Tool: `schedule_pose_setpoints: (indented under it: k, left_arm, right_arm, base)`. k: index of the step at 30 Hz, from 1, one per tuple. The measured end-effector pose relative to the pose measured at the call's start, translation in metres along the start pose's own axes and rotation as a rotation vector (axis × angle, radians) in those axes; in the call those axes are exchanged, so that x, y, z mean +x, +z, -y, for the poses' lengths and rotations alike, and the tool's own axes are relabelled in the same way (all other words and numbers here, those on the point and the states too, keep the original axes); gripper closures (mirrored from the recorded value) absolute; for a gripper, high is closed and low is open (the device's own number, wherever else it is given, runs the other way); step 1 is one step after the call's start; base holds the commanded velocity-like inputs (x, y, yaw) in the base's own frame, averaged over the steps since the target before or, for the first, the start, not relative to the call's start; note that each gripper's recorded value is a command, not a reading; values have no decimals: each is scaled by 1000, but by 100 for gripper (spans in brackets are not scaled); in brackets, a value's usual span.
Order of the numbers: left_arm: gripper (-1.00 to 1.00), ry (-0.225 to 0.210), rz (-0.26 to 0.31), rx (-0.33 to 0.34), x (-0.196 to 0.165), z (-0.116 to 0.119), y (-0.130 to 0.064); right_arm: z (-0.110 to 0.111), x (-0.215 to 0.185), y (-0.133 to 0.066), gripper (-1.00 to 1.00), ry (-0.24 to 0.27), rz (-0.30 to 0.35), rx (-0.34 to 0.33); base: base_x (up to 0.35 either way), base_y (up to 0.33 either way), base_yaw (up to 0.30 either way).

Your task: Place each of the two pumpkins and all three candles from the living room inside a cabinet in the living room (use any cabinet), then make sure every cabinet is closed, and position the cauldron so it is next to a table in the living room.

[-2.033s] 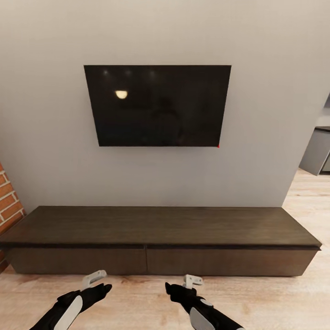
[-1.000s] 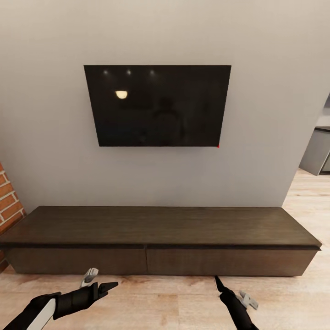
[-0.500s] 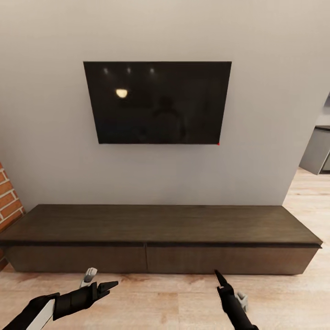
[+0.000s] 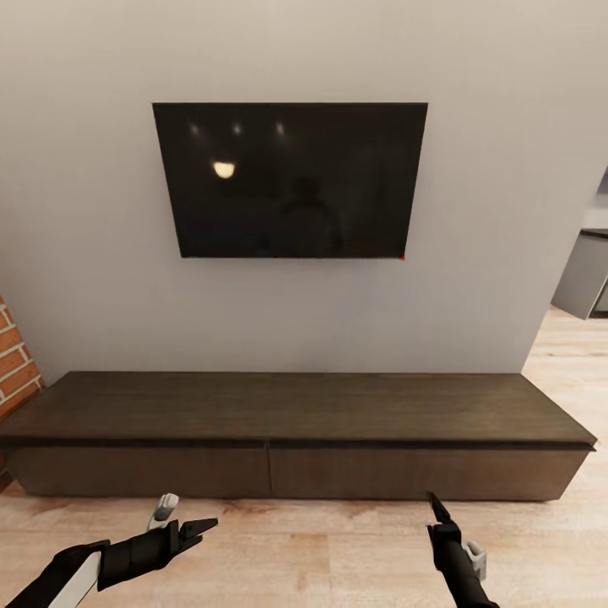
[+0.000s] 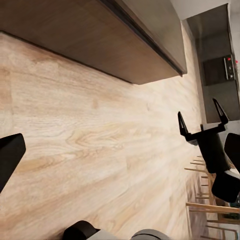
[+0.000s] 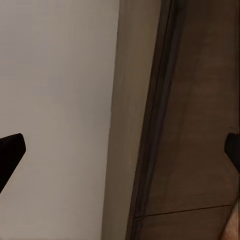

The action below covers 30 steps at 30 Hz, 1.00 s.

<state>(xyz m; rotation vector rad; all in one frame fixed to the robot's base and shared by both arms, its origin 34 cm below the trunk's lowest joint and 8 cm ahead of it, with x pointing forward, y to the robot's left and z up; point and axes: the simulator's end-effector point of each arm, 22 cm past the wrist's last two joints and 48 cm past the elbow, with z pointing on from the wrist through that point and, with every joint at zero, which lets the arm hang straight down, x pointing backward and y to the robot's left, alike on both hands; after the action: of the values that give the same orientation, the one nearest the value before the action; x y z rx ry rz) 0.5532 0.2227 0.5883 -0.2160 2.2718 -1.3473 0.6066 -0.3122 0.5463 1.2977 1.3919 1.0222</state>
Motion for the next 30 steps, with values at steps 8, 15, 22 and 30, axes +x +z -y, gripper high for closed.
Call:
schedule_pose_setpoints:
  k: [8, 15, 22, 30]
  left_arm:
    - [-100, -2, -3, 2, 7, -12, 7]
    - [-100, -44, -46, 26, 15, -11, 17]
    - [-100, -67, -80, 104, -4, 24, 26]
    - [-100, -82, -63, 152, -7, 31, 35]
  right_arm:
    - [3, -1, 5, -100, -5, 24, -47]
    - [-15, 27, 17, -100, 94, -53, -137]
    - [-3, 31, 18, -100, 99, -57, -147]
    - [6, 33, 17, -100, 105, -59, -183]
  base:
    - [0, 0, 0]
    - [0, 0, 0]
    - [0, 0, 0]
    - [0, 0, 0]
